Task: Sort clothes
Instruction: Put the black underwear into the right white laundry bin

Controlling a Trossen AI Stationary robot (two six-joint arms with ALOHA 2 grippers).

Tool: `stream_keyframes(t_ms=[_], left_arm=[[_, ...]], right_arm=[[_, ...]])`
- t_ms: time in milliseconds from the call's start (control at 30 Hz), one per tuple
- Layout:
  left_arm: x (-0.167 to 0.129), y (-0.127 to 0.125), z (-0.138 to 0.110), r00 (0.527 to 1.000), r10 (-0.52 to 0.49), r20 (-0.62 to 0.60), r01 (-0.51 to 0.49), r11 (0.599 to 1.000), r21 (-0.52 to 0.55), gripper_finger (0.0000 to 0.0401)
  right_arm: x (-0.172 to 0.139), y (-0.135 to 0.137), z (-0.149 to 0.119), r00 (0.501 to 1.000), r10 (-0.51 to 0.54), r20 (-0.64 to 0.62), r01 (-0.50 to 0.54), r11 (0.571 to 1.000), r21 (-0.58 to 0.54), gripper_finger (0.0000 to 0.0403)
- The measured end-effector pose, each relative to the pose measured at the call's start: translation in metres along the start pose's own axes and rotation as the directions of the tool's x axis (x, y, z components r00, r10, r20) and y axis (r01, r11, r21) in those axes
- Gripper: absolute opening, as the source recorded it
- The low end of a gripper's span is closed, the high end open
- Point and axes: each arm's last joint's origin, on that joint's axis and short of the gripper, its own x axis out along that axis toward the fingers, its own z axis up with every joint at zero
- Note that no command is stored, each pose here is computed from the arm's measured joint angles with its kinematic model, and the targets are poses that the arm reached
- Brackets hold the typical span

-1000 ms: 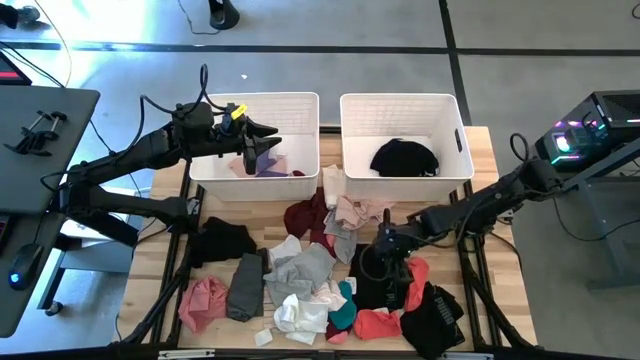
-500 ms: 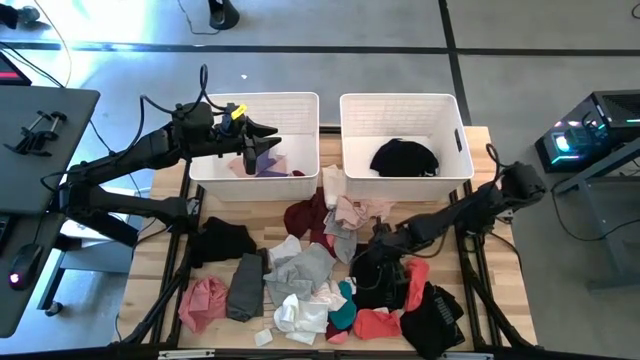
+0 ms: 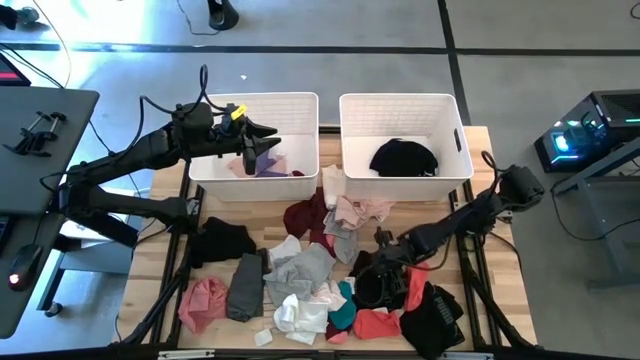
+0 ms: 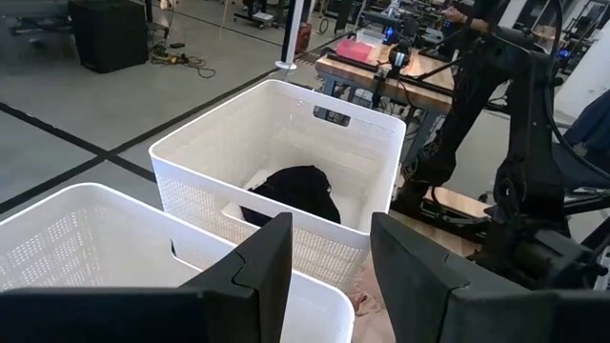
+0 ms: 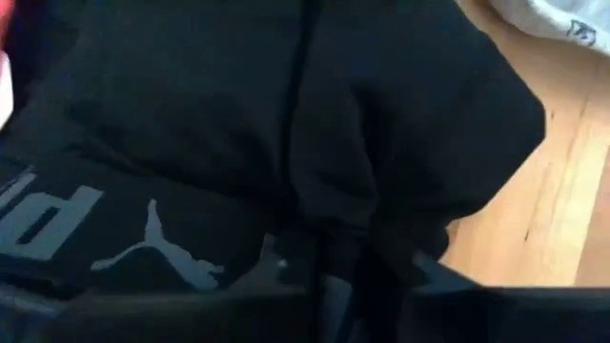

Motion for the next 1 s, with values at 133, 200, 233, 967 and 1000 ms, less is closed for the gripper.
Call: stream_keyframes(t_ms=[133, 200, 233, 967, 1000], left_arm=[[0.0, 0.0, 0.0, 1.0, 0.001, 0.0, -0.001, 1.0, 0.0, 0.0131], [0.0, 0.0, 0.0, 1.0, 0.001, 0.0, -0.001, 1.0, 0.0, 0.0131], [0.0, 0.0, 0.0, 1.0, 0.001, 0.0, -0.001, 1.0, -0.001, 0.0131], [0.0, 0.0, 0.002, 1.0, -0.003, 0.016, 0.003, 1.0, -0.003, 0.0131], [0.0, 0.0, 0.002, 1.0, -0.003, 0.016, 0.003, 1.0, -0.003, 0.0131]], right_arm=[[-0.021, 0.0, 0.003, 1.0, -0.011, 0.017, 0.01, 0.995, 0.102, 0.002], [-0.036, -0.001, 0.002, 0.998, -0.057, 0.01, 0.055, 0.987, 0.153, 0.0029], [-0.047, -0.002, 0.003, 0.997, -0.072, 0.025, 0.066, 0.982, 0.176, 0.0031], [-0.338, -0.026, 0.02, 0.749, -0.352, 0.562, 0.122, 0.906, 0.406, 0.0013], [-0.351, -0.029, 0.019, 0.71, -0.392, 0.585, 0.142, 0.893, 0.427, 0.0013]])
